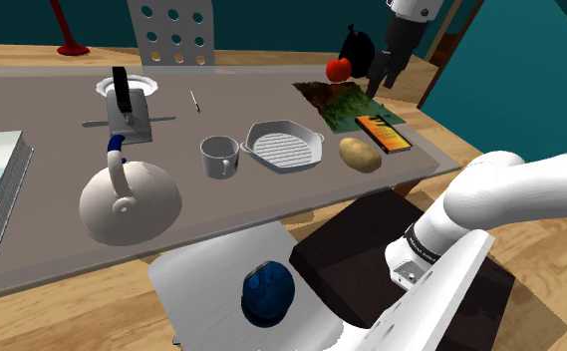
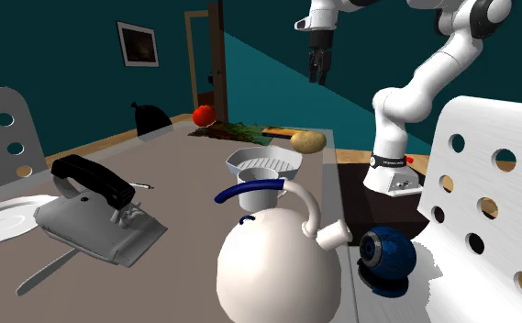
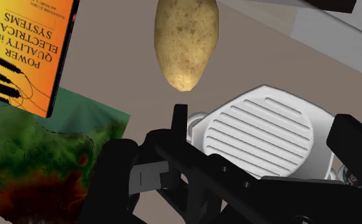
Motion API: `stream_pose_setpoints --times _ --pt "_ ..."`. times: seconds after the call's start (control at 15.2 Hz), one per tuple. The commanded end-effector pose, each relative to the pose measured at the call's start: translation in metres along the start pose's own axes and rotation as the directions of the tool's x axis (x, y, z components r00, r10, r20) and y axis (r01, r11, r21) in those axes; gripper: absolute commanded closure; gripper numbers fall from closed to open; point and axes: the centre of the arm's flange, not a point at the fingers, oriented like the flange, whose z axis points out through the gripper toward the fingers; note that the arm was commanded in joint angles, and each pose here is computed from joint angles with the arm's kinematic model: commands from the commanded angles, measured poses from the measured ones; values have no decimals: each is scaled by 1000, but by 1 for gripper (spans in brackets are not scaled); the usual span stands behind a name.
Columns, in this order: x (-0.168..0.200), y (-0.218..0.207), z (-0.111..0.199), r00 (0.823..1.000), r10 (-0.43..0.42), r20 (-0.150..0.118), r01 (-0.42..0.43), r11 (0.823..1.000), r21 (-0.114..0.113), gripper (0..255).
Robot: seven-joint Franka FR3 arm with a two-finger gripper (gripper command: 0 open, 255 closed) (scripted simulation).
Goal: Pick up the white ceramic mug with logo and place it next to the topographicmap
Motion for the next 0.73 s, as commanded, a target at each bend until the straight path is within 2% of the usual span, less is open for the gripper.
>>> stream_pose_setpoints --times 0.0,0.66 --pt "0 0 0 1000 0 0 0 1000 0 0" --pt "74 -82 62 1000 -5 -27 6 1000 31 0"
